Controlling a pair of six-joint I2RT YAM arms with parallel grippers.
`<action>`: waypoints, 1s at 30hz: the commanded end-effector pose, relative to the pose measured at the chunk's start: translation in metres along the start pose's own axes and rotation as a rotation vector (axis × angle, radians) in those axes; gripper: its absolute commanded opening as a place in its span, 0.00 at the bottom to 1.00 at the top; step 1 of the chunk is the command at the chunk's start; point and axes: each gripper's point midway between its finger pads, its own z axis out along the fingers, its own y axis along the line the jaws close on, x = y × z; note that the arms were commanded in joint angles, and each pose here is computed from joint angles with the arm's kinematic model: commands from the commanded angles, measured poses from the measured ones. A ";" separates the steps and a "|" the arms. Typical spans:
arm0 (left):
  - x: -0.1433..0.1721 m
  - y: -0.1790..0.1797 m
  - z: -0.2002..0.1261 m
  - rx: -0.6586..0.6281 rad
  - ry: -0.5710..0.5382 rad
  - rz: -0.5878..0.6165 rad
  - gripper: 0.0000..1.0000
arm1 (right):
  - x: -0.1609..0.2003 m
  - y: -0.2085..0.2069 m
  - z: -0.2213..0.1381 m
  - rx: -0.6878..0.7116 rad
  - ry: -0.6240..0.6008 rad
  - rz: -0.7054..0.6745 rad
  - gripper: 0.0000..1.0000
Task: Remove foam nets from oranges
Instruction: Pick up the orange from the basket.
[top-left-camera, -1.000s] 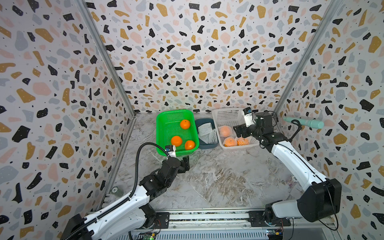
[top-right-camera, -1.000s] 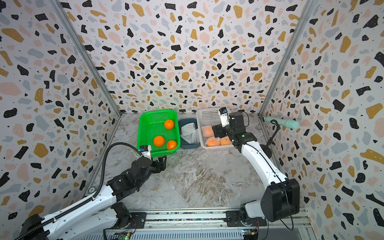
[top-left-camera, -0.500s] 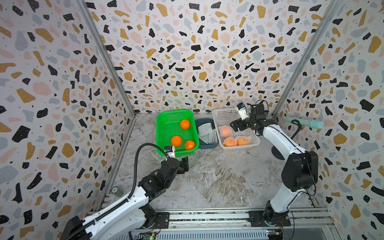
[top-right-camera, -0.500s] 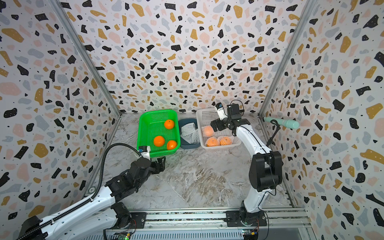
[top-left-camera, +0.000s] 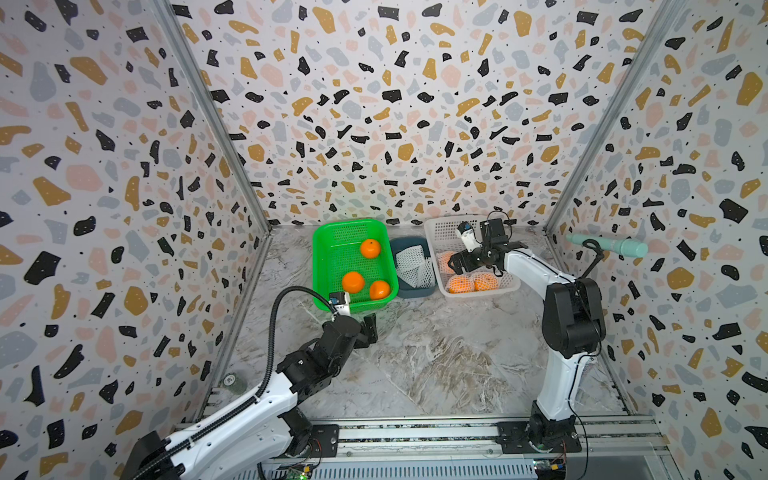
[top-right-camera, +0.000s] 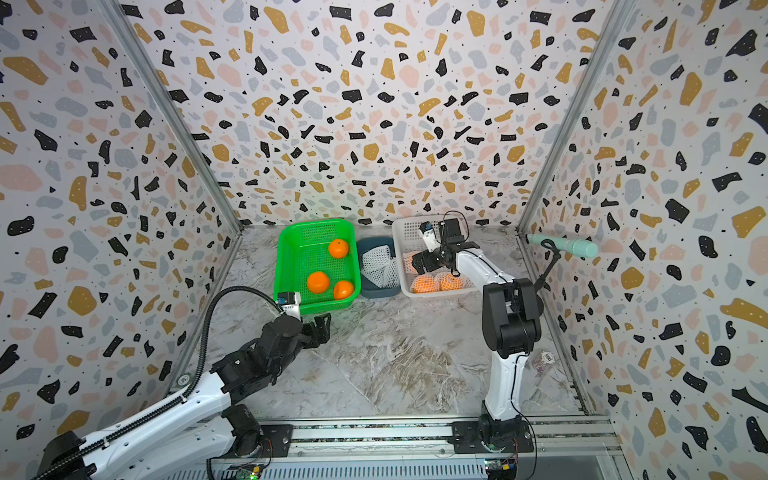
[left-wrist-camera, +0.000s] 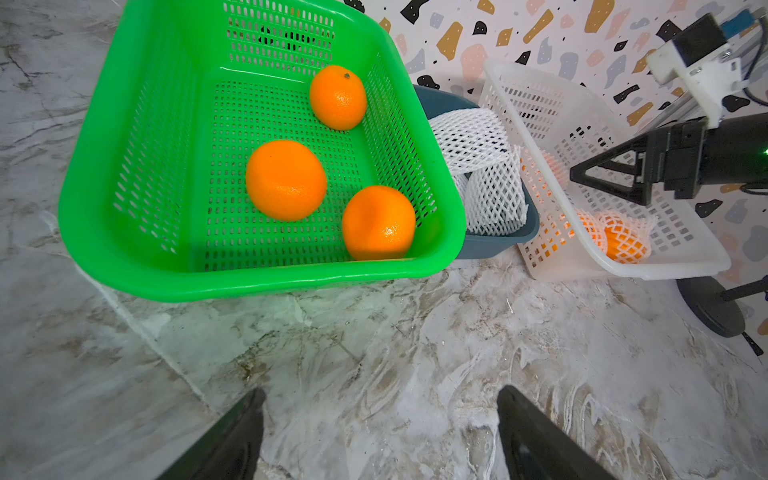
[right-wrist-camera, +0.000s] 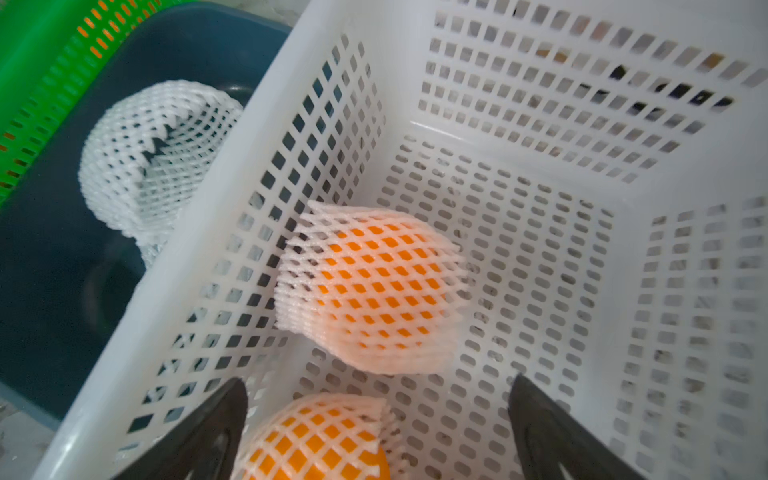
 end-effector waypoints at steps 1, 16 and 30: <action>-0.014 -0.004 -0.003 0.004 -0.035 -0.004 0.88 | -0.024 0.006 -0.003 0.045 -0.060 0.046 0.99; -0.014 0.000 -0.007 -0.004 -0.039 -0.007 0.88 | -0.035 -0.001 0.021 0.135 -0.046 0.138 0.99; -0.015 0.000 -0.008 -0.006 -0.040 -0.007 0.88 | -0.025 -0.007 0.037 0.184 -0.004 0.158 0.99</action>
